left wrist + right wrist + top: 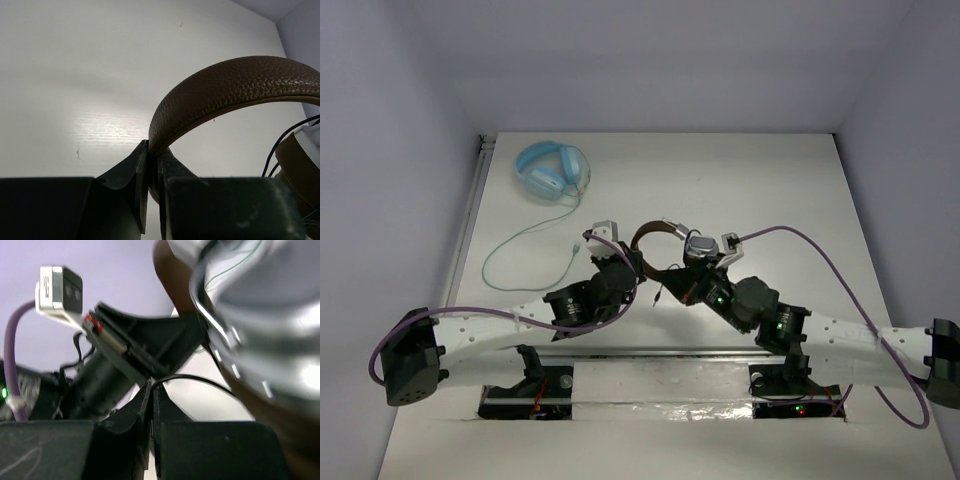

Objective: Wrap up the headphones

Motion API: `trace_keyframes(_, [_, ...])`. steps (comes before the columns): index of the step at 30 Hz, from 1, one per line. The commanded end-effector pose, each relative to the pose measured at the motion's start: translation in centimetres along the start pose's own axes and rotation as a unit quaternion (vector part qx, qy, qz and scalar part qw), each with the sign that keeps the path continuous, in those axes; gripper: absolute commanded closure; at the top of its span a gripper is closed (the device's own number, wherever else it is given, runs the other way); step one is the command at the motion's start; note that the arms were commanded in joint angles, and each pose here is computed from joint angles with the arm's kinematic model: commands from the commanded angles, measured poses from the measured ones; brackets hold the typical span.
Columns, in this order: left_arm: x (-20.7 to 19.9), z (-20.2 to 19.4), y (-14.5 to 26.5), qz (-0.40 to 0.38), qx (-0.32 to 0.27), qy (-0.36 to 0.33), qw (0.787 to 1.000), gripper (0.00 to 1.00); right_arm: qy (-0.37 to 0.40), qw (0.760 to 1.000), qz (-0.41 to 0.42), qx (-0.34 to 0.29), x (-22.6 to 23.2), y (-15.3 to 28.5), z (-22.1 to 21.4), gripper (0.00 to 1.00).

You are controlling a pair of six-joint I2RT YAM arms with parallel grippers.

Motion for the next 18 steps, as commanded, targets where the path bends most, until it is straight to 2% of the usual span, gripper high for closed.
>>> trace_keyframes(1, [-0.9,-0.5,0.3,-0.014,-0.006,0.055,0.998,1.0,-0.016,0.998,-0.001,-0.065,1.9,-1.4,3.3,0.94])
trace_keyframes(5, [0.5,-2.7,0.2,0.011,0.015,0.027,0.999,1.0,-0.005,0.998,-0.001,-0.06,2.4,-2.0,3.4,0.94])
trace_keyframes(11, [0.8,-3.6,0.7,0.01,0.03,0.015,0.999,1.0,0.018,0.996,-0.059,-0.061,0.7,-2.1,3.5,0.95])
trace_keyframes(18, [1.4,-4.3,1.3,0.015,0.056,-0.006,0.998,1.0,0.033,0.99,-0.107,-0.088,-0.5,-1.5,5.0,0.89])
Point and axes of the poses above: each gripper's point midway between its finger pads, its own y axis back along the fingers, its own x axis along the line the jaws close on, z = x × y, the point moved 3 cm from there along y, back along the fingers, and after that the axes turned 14 degrees about y, right-handed, at the moved point
